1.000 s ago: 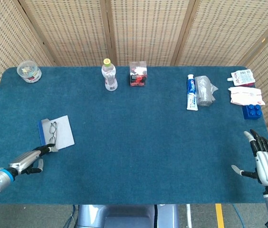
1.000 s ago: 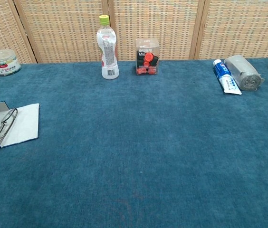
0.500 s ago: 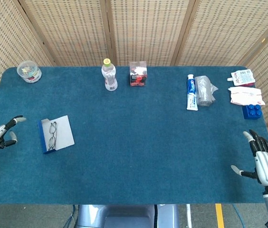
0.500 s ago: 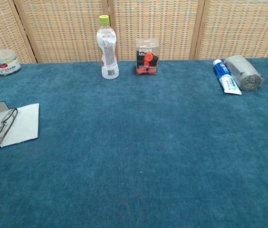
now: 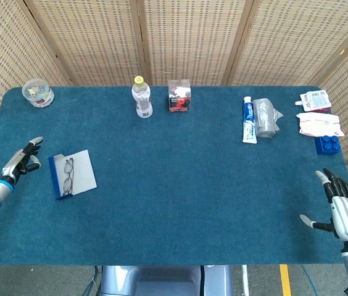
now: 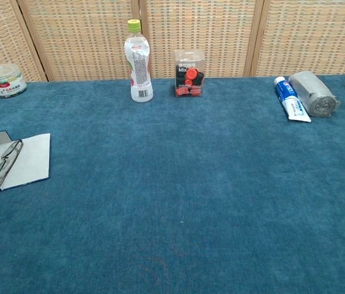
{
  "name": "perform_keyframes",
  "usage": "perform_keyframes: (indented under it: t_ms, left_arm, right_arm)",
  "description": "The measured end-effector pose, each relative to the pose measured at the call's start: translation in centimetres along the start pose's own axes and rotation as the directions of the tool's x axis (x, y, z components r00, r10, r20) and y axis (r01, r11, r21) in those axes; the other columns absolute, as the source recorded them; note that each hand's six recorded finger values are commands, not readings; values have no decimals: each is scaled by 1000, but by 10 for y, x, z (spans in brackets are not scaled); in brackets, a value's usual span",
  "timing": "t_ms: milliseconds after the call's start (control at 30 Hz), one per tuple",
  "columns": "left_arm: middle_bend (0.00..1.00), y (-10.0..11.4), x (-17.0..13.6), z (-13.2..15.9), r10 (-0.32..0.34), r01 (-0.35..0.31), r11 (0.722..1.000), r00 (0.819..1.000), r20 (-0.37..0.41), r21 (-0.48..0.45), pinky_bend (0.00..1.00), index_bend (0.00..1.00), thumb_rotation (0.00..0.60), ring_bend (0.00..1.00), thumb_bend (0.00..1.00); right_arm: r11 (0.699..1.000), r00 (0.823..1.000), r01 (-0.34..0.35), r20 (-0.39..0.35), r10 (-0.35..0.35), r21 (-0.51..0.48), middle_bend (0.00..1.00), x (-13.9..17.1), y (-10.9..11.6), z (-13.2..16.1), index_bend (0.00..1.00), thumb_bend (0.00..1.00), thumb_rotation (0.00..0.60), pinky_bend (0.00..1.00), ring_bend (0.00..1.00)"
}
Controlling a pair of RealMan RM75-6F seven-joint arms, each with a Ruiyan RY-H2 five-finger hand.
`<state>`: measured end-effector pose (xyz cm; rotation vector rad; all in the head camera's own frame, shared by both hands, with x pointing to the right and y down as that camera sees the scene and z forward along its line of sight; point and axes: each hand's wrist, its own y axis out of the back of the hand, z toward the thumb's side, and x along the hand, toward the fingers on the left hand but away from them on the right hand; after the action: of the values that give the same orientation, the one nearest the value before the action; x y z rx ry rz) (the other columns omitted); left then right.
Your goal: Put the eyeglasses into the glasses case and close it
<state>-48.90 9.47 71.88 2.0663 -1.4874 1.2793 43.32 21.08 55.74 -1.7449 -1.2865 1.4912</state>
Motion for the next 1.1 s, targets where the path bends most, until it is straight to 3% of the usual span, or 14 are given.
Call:
perform_keyframes:
  t_ms: [400, 667, 1100]
  left_arm:
    - [0, -28, 7, 2, -47, 47, 999, 999, -1, 4, 0, 0, 600, 0, 952]
    - [0, -52, 11, 19, -101, 101, 995, 994, 30, 16, 0, 0, 600, 0, 952]
    - [0, -111, 8, 54, -232, 223, 969, 970, 76, 108, 0, 0, 600, 0, 954]
  right_arm:
    - [1000, 1000, 1, -3, -1, -2, 0, 0, 0, 0, 0, 0, 600, 0, 0]
    - [1000, 1000, 3, -2, -3, -2, 0, 0, 1, 0, 0, 0, 600, 0, 0]
    - [1000, 1000, 4, -1, -4, -7, 0, 0, 1, -1, 0, 0, 600, 0, 0]
